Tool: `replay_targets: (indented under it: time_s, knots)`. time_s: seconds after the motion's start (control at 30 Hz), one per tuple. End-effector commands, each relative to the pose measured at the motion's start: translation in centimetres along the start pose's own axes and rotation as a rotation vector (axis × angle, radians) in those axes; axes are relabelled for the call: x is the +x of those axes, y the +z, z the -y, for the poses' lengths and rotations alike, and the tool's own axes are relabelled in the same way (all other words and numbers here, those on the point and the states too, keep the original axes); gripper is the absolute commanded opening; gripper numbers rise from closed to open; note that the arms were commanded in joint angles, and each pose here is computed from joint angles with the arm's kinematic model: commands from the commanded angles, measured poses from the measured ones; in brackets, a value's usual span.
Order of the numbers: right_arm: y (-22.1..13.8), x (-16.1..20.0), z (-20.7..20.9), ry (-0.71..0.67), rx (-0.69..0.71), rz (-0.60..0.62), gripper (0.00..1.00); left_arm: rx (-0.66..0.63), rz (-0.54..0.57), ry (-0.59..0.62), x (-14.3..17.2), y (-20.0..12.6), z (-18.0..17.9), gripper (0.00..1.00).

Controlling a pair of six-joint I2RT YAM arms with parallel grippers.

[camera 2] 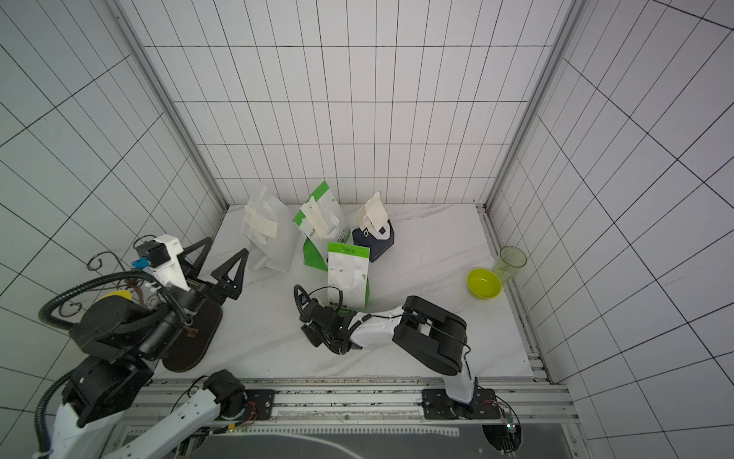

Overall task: Staple the receipts to the bags
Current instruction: Move the receipt to the center of the board.

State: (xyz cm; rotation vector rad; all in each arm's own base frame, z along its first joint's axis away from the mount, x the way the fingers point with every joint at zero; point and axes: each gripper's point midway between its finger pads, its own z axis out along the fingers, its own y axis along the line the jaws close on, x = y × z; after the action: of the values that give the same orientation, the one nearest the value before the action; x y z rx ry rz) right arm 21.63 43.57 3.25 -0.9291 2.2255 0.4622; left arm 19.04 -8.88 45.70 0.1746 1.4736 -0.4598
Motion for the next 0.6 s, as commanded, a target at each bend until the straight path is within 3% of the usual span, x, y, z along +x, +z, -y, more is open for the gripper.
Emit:
replay_targets:
  time_s: [0.0, 0.13, 0.33, 0.57]
  knots:
    - [0.7, -1.5, -2.5, 0.05, -0.087, -0.003, 0.57, 0.004, -0.01, 0.002, 0.2, -0.2, 0.0, 0.98]
    - [0.7, 0.5, -5.4, 0.043, -0.236, -0.093, 0.56, -0.01, -0.015, 0.014, 0.5, -0.1, -0.2, 0.98]
    - [-2.2, 1.2, -8.8, -0.044, -0.337, -0.134, 0.56, -0.017, -0.023, 0.018, 0.9, 0.1, -0.4, 0.98]
    - [-4.8, -3.9, -8.0, -0.094, -0.23, 0.053, 0.56, 0.002, 0.0, -0.003, 0.0, -0.1, 0.0, 0.98]
